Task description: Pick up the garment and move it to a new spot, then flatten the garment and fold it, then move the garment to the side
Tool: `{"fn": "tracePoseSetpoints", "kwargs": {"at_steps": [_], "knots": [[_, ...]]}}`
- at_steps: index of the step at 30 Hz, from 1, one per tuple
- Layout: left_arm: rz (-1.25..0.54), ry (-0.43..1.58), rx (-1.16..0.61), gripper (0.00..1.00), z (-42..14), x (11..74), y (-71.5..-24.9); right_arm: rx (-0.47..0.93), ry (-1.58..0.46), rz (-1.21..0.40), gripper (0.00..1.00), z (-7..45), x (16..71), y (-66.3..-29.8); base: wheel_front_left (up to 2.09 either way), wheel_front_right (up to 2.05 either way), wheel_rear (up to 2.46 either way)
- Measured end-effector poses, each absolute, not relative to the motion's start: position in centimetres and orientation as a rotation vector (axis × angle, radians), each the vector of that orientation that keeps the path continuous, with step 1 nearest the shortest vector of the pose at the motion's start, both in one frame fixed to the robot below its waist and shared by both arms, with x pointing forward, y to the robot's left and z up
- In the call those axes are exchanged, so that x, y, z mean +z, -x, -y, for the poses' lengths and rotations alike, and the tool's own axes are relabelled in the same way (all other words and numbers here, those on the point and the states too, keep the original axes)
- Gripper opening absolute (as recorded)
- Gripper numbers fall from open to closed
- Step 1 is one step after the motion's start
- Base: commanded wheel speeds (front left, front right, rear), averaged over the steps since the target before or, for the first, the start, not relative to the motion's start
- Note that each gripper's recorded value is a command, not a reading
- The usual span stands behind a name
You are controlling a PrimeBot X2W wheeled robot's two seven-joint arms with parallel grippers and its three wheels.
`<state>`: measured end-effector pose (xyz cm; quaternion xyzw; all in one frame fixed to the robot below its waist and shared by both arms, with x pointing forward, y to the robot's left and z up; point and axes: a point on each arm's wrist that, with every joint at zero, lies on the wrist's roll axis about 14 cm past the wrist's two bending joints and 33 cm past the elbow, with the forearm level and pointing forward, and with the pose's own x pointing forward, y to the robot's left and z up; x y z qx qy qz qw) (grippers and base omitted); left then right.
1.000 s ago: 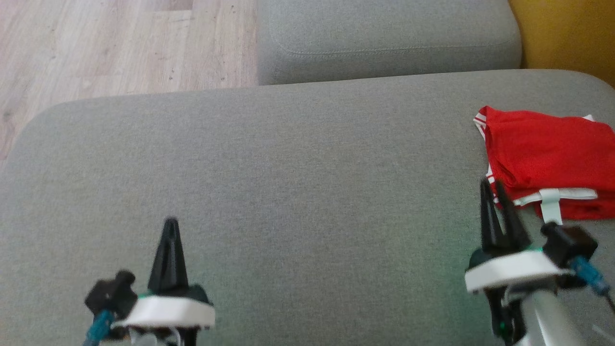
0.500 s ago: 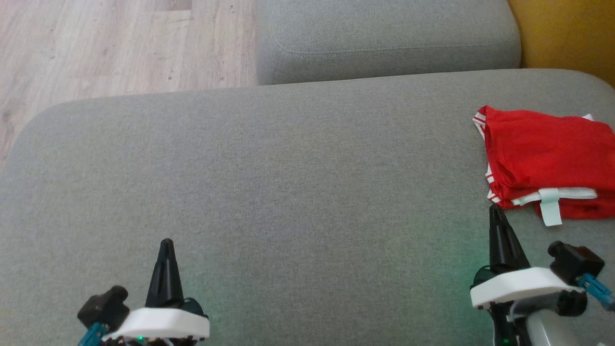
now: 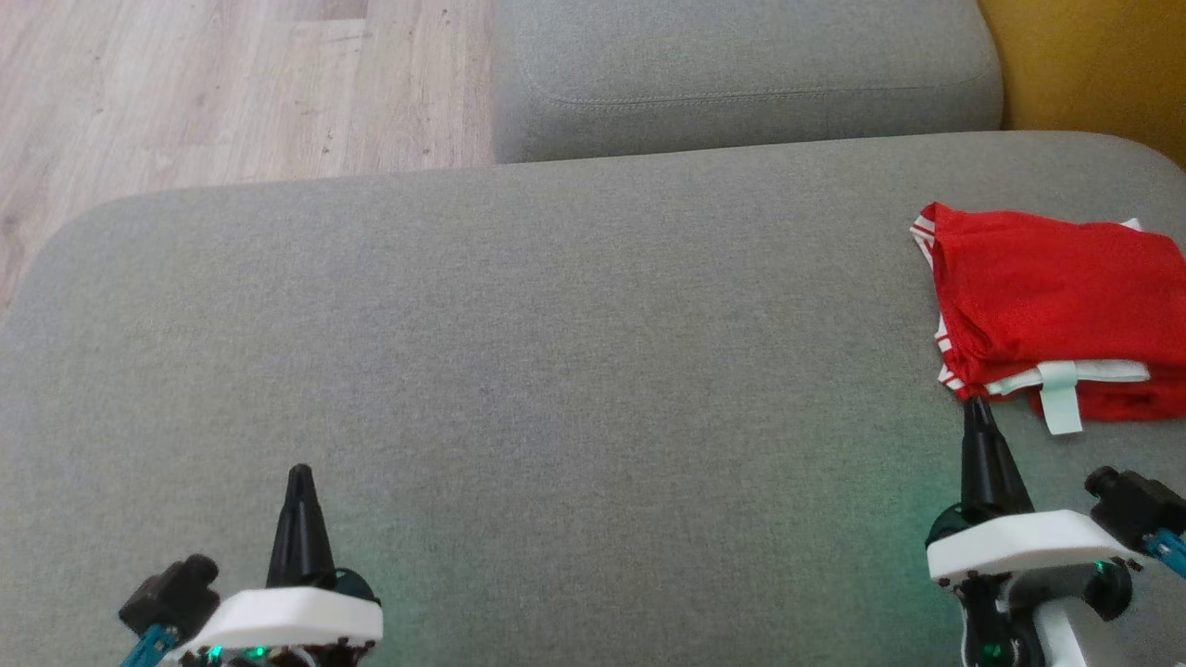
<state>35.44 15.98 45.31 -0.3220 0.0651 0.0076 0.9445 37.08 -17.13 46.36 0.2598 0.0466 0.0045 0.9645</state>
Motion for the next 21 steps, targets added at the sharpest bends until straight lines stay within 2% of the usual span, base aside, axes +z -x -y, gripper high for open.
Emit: {"fn": "tracePoseSetpoints", "kwargs": {"at_steps": [21], "knots": [[-0.152, 0.842, 0.051, 0.00, -16.7, 45.2, -35.7, -0.044, -0.738, -0.105, 0.00, 18.2, 46.3, -37.1, 0.00, 0.00, 0.00]]}}
